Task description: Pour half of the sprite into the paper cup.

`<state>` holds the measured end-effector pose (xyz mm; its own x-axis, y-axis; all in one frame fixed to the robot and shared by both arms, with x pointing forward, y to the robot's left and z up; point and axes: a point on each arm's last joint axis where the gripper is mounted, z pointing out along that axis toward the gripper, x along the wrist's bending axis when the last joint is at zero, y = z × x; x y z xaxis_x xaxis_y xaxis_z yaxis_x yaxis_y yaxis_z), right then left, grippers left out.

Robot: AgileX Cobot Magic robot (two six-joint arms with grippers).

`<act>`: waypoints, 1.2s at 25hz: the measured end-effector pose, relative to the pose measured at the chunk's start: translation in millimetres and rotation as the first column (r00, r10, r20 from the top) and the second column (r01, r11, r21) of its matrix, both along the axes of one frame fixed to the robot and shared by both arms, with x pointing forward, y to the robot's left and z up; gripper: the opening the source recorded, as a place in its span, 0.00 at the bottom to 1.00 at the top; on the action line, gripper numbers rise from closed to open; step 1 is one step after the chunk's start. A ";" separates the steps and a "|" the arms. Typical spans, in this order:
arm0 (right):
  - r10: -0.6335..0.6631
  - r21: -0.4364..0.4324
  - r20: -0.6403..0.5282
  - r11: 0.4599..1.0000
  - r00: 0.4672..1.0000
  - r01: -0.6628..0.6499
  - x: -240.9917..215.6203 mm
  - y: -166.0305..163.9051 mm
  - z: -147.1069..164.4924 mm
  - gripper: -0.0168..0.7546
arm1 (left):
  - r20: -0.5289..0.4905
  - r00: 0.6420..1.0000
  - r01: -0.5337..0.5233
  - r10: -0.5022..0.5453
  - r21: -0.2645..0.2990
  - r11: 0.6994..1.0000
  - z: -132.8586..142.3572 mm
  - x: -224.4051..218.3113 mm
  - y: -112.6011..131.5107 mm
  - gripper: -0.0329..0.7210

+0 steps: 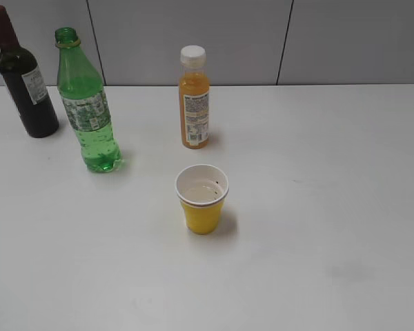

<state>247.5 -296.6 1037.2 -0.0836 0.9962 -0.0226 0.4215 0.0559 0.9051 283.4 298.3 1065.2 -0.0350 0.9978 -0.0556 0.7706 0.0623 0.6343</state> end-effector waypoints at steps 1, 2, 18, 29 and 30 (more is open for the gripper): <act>0.000 0.000 0.000 1.000 1.000 0.000 0.0 0.0 0.0 0.79 | 0.007 1.000 0.001 -0.001 0.001 1.000 -0.3 -3.5 -0.3 0.83; 0.000 0.000 0.000 1.000 1.000 0.000 0.0 0.0 0.0 0.79 | 0.019 1.000 0.001 -0.001 0.002 1.000 -0.1 -6.8 -0.7 0.83; 0.000 0.000 0.000 1.000 1.000 0.000 0.0 0.0 0.0 0.79 | 0.312 0.950 -0.003 -0.011 0.047 0.999 8.2 -45.1 -3.3 0.83; 0.000 0.000 0.000 1.000 1.000 0.000 0.0 0.0 0.0 0.79 | 0.372 0.928 -0.007 -0.013 0.054 0.999 -5.8 -54.0 -4.0 0.83; 0.000 0.000 0.000 1.000 1.000 0.000 0.0 0.0 0.0 0.79 | 0.373 0.928 -0.008 -0.013 0.054 0.999 -6.2 -53.5 -3.9 0.83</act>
